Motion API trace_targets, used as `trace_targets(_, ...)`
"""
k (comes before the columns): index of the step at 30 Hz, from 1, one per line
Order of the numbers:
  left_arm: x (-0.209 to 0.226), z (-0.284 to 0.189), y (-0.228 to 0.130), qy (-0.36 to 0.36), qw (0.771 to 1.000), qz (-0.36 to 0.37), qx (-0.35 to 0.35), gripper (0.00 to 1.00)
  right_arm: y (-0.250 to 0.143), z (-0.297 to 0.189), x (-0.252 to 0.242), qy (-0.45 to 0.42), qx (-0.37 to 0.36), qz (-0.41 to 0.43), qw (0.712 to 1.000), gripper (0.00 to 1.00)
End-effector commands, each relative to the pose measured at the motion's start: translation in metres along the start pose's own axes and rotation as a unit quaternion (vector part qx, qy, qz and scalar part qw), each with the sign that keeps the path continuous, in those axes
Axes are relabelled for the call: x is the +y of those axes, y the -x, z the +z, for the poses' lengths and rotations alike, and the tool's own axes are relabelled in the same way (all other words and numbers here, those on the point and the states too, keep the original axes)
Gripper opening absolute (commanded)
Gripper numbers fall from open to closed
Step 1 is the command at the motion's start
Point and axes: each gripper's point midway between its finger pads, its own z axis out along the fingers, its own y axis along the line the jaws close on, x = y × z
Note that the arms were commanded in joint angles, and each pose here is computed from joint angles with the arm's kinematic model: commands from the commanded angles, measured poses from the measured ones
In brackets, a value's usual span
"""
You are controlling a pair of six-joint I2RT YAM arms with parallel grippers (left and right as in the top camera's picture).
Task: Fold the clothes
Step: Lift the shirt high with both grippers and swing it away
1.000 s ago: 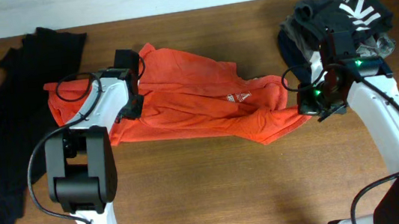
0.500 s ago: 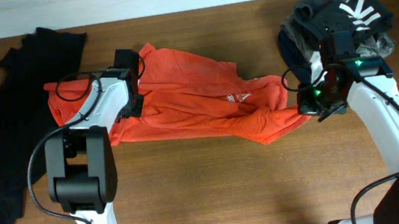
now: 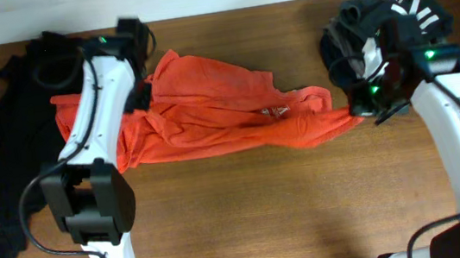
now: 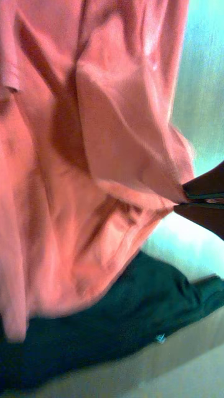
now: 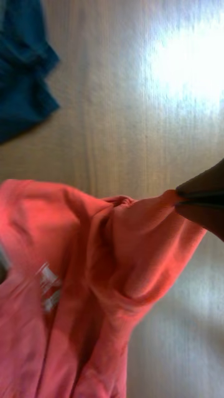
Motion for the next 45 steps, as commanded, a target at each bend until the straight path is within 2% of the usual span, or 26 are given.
trace_targets(1,0.023,-0.052,0.017,0.006,0.997,-0.037,-0.060,0.01,0.019,-0.037,0.005,0.003,-0.042,-0.029,0.999,0.04)
trace_targets(7,0.063,-0.137,0.030,0.009,0.980,-0.090,-0.178,0.01,0.034,-0.093,0.009,-0.011,-0.093,-0.046,0.995,0.04)
trace_targets(12,0.105,-0.184,0.027,0.036,0.956,-0.144,-0.252,0.01,0.040,-0.134,0.011,-0.021,-0.134,-0.054,0.989,0.04)
trace_targets(17,0.148,-0.219,0.010,0.056,0.929,-0.199,-0.307,0.01,0.041,-0.183,0.005,-0.036,-0.185,-0.046,0.981,0.04)
trace_targets(24,0.207,-0.267,-0.038,0.086,0.885,-0.274,-0.366,0.01,0.030,-0.250,-0.019,-0.057,-0.261,-0.003,0.964,0.04)
trace_targets(32,0.213,-0.315,-0.076,0.070,0.854,-0.289,-0.427,0.01,0.014,-0.306,-0.008,-0.041,-0.349,-0.011,0.936,0.04)
trace_targets(39,0.212,-0.333,-0.080,0.058,0.839,-0.288,-0.459,0.01,-0.005,-0.327,-0.002,-0.043,-0.379,-0.019,0.924,0.04)
trace_targets(45,0.212,-0.356,-0.099,0.050,0.821,-0.290,-0.489,0.01,-0.025,-0.346,0.003,-0.044,-0.409,-0.025,0.911,0.04)
